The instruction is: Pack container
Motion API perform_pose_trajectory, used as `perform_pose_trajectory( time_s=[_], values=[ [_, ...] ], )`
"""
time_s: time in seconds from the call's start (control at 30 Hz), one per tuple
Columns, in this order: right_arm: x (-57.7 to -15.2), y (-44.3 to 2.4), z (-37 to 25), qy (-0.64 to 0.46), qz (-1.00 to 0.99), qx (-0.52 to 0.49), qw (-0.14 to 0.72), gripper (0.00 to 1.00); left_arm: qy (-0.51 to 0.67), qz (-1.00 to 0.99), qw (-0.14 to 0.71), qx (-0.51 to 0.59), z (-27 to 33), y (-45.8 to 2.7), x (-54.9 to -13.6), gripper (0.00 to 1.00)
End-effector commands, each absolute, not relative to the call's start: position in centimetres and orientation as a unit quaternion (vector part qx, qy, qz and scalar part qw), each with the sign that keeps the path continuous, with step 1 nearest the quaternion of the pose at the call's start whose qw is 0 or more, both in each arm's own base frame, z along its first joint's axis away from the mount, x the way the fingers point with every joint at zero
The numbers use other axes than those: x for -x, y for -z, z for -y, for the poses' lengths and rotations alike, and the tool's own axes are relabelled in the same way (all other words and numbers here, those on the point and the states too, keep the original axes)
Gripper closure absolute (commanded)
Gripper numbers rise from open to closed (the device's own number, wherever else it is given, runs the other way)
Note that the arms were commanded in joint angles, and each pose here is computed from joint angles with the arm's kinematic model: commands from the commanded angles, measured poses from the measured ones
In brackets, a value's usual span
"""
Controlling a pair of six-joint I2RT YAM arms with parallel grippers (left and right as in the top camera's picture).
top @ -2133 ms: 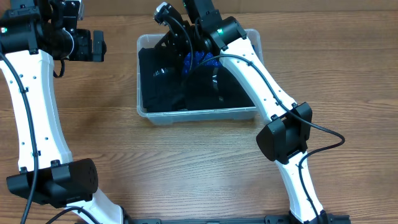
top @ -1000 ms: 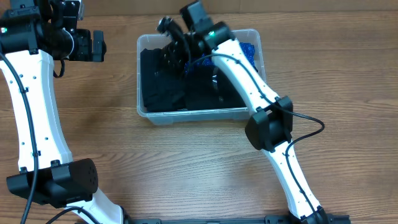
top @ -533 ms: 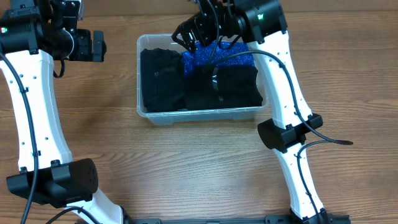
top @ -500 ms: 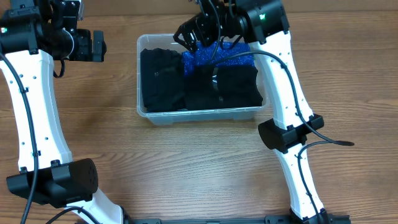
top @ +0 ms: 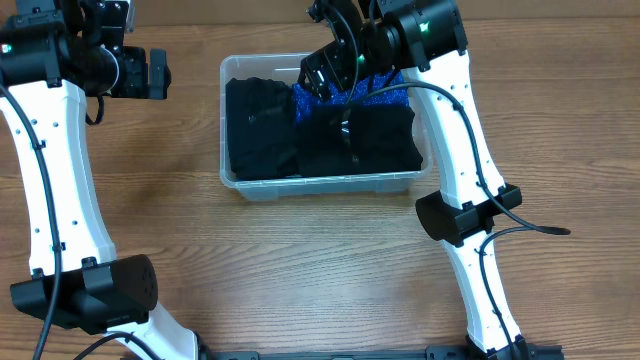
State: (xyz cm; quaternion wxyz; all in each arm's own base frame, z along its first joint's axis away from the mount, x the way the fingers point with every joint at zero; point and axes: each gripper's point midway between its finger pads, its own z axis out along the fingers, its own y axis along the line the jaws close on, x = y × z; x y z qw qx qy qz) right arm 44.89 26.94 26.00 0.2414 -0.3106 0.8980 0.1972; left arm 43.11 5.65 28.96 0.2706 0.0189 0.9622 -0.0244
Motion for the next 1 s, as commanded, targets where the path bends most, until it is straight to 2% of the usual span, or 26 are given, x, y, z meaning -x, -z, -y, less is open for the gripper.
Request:
perform_pose_trajectory(
  time_s=[0.0, 0.17, 0.3, 0.5, 0.7, 0.97],
  values=[
    [-44.2, -32.0, -24.3, -0.147, -0.887, 0.300, 0.320, 0.00, 0.026, -0.962, 0.271, -0.013, -5.6, -28.9, -43.4, 0.00],
    [-42.6, -39.3, -20.2, -0.082, -0.868, 0.266, 0.411, 0.00, 0.027, -0.962, 0.271, -0.013, -5.6, -28.9, -43.4, 0.00],
    [-39.7, -45.1, -16.7, -0.079, -0.845, 0.239, 0.472, 0.00, 0.027, -0.962, 0.271, -0.013, -5.6, -28.9, -43.4, 0.00],
    [-36.7, -49.9, -12.7, -0.081, -0.820, 0.209, 0.527, 0.00, 0.026, -0.962, 0.271, -0.013, -5.6, -28.9, -43.4, 0.00],
    [-33.2, -49.3, -8.7, -0.059, -0.800, 0.172, 0.572, 0.00, 0.026, -0.962, 0.271, -0.013, -5.6, -28.9, -43.4, 0.00],
    [-28.2, -44.4, -5.9, -0.052, -0.754, 0.149, 0.638, 0.00, 0.026, -0.962, 0.271, -0.013, -5.6, -28.9, -43.4, 0.00]
  ],
)
